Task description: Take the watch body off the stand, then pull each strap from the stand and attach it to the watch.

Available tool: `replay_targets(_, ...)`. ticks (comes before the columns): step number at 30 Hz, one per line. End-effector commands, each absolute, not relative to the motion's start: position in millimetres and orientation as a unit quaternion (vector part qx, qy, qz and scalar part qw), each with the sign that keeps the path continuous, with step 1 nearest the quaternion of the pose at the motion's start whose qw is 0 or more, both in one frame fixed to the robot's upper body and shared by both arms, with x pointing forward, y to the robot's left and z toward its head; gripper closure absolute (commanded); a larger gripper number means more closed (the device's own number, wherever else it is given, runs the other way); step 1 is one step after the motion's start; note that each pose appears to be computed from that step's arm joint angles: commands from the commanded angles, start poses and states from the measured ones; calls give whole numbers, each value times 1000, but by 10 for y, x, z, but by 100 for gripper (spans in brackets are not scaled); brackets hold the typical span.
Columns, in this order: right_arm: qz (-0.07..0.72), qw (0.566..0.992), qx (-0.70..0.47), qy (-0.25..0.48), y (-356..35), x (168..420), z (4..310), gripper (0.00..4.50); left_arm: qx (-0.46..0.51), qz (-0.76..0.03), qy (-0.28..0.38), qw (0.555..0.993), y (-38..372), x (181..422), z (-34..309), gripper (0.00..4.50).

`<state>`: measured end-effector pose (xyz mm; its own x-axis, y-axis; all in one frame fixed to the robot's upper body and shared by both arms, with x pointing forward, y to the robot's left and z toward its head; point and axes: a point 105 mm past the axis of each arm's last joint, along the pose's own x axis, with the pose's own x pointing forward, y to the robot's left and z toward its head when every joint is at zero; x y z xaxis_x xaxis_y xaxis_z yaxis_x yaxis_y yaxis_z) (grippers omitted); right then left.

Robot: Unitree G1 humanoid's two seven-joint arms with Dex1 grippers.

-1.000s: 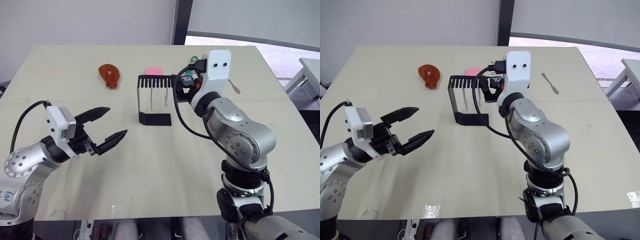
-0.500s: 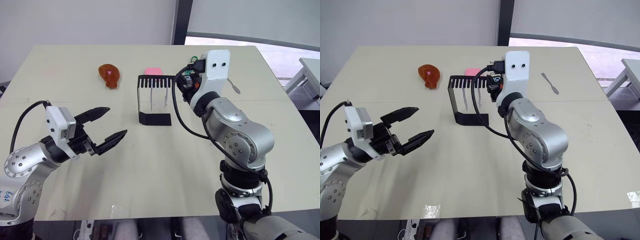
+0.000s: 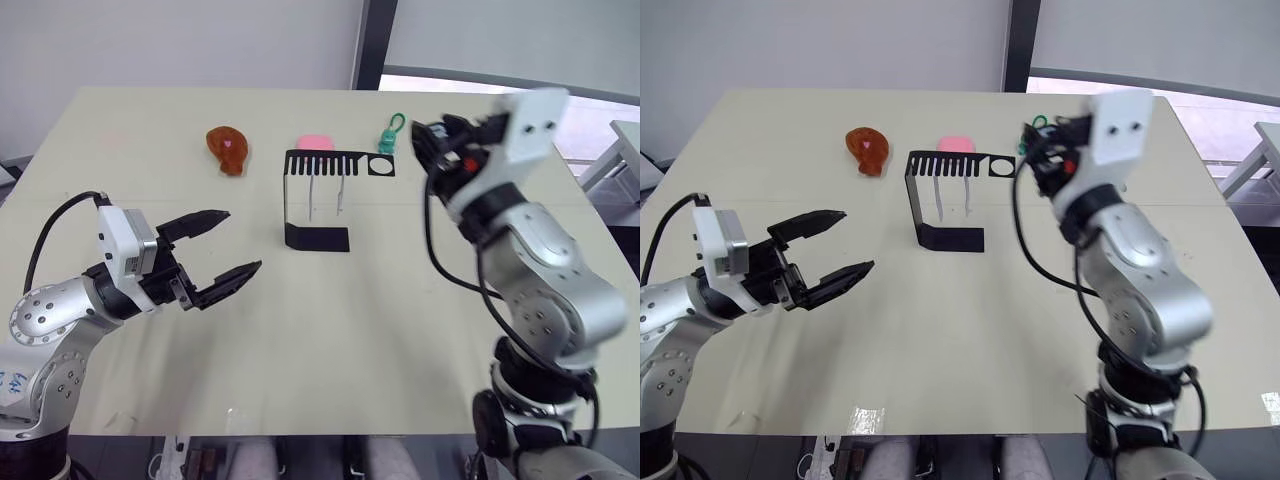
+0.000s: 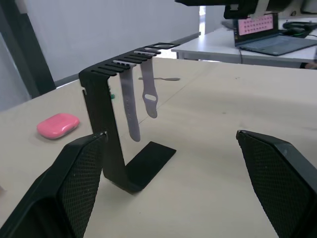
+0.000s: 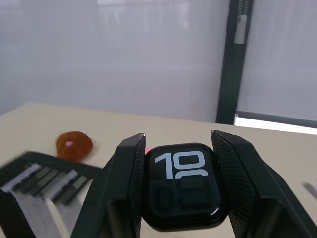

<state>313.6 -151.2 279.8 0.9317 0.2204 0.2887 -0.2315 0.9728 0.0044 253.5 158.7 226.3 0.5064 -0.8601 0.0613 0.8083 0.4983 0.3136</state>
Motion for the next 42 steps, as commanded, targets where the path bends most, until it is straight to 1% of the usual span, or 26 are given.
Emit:
replay_targets(1, 85, 985, 33, -148, -1678, 3007, 2707, 290, 143, -524, -113, 832, 1458, 2471, 2275, 0)
replay_targets(5, 90, 990, 26, -101, -1709, 2991, 2234, 290, 144, -556, -115, 811, 1347, 2429, 2231, 0)
replay_targets(8, 70, 995, 35, -59, -1789, 3002, 1864, 290, 147, -569, -102, 803, 1318, 2412, 2174, 0)
replay_targets(9, 61, 996, 39, -51, -1816, 3004, 1784, 290, 146, -572, -98, 801, 1318, 2407, 2162, 0)
replay_targets(12, 79, 996, 24, -34, -1761, 3006, 1553, 290, 147, -572, -87, 802, 1352, 2396, 2117, 0)
replay_targets(16, 78, 997, 16, -3, -1818, 3036, 1185, 290, 147, -564, -83, 809, 1401, 2393, 2125, 0)
replay_targets(19, 93, 995, 17, 11, -1784, 3078, 967, 290, 149, -557, -78, 813, 1441, 2386, 2123, 0)
replay_targets(25, 102, 995, 16, 8, -1764, 3180, 818, 290, 155, -538, -86, 824, 1486, 2433, 2161, 0)
replay_targets(31, 101, 995, 25, -2, -1779, 3230, 825, 290, 155, -539, -83, 824, 1498, 2428, 2174, 0)
replay_targets(33, 110, 994, 29, -1, -1774, 3237, 827, 188, 155, -538, -82, 824, 1505, 2428, 2172, 0)
replay_targets(34, 113, 993, 29, -1, -1772, 3238, 829, 150, 156, -538, -82, 824, 1506, 2428, 2172, 0)
replay_targets(35, 117, 993, 32, -1, -1772, 3238, 835, 93, 156, -538, -82, 824, 1508, 2428, 2174, 0)
replay_targets(36, 118, 992, 31, -2, -1780, 3236, 851, 59, 156, -537, -82, 825, 1512, 2427, 2175, 0)
replay_targets(37, 119, 992, 30, -4, -1786, 3235, 862, 11, 156, -536, -82, 825, 1515, 2426, 2176, 0)
replay_targets(39, 124, 992, 18, -17, -1805, 3232, 928, 4, 157, -535, -81, 826, 1524, 2422, 2173, 0)
replay_targets(40, 137, 990, 4, -34, -1806, 3220, 1037, 4, 157, -534, -79, 827, 1539, 2416, 2164, 0)
replay_targets(42, 155, 987, -13, -52, -1801, 3198, 1156, 4, 158, -532, -76, 829, 1556, 2407, 2151, 0)
